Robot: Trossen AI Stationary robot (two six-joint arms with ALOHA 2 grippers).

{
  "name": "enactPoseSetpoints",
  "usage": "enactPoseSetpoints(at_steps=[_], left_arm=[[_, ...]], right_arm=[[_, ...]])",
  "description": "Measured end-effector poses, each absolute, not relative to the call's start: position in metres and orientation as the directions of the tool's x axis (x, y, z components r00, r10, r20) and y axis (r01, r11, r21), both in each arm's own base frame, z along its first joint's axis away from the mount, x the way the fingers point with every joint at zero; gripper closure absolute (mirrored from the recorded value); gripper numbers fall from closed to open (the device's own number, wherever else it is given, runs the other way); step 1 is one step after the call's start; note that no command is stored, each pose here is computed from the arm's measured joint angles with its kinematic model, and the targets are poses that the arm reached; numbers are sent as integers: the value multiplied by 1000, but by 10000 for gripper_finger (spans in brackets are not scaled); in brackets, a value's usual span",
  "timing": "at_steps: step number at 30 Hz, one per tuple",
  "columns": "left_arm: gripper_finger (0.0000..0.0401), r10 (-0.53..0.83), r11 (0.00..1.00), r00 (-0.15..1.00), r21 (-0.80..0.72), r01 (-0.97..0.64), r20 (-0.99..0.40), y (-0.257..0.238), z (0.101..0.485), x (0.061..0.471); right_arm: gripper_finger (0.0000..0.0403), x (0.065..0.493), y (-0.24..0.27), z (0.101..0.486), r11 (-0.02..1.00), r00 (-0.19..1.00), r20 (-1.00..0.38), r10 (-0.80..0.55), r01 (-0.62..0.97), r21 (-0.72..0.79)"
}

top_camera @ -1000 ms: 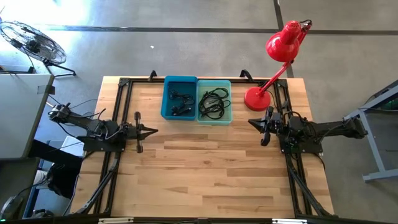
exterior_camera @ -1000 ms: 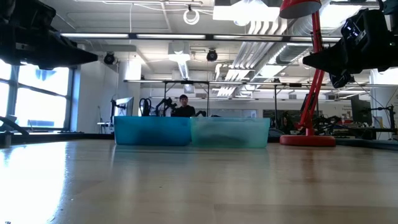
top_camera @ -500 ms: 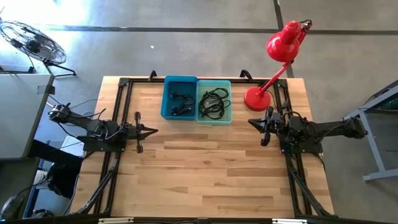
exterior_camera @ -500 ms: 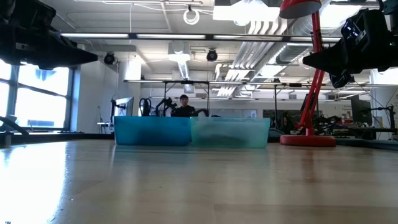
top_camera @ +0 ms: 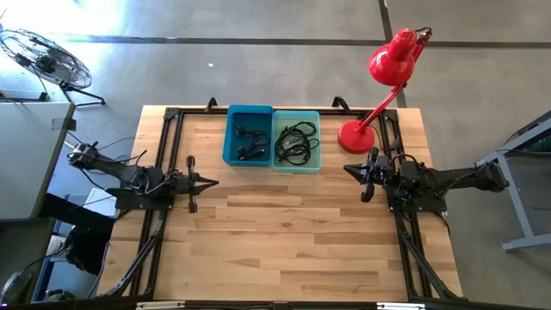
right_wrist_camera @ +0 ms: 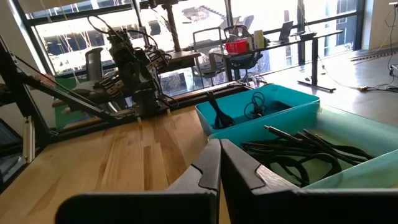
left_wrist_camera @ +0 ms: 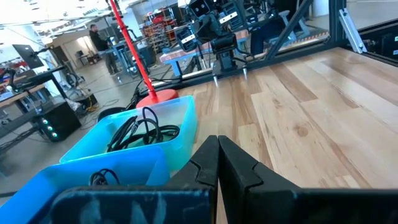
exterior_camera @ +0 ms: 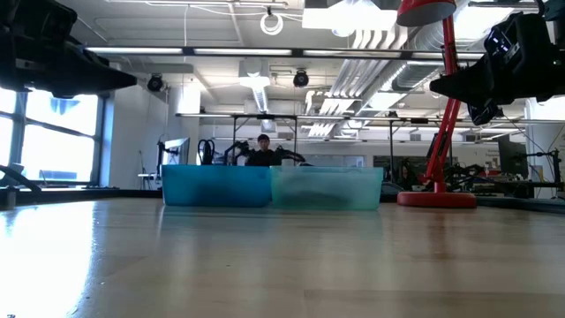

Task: Pick & Place USB Port
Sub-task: Return to Home Position

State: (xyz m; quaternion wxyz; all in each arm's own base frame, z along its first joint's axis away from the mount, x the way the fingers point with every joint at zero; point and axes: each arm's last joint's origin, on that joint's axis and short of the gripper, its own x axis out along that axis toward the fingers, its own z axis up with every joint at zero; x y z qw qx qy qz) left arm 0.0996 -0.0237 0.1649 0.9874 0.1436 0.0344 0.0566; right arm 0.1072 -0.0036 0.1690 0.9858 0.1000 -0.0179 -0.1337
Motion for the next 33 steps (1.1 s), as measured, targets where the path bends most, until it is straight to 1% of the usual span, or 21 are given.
enactPoseSetpoints(at_steps=[22, 26, 29, 33], left_arm=[[401, 124, 952, 991, 286, -106, -48, -23, 165, 99], [401, 147, 954, 989, 263, -141, -3, -19, 169, 97], [401, 187, 953, 981, 233, -195, 57, -14, 174, 93], [401, 256, 937, 965, 231, -263, 60, -8, 175, 94]], right_arm=[[403, 107, -4, 169, 944, 964, 8, -267, 260, 202], [403, 107, -4, 169, 944, 964, 8, -267, 260, 202], [403, 107, -4, 169, 944, 964, 8, -267, 260, 202], [403, 107, -4, 169, 944, 964, 9, -267, 260, 202]])
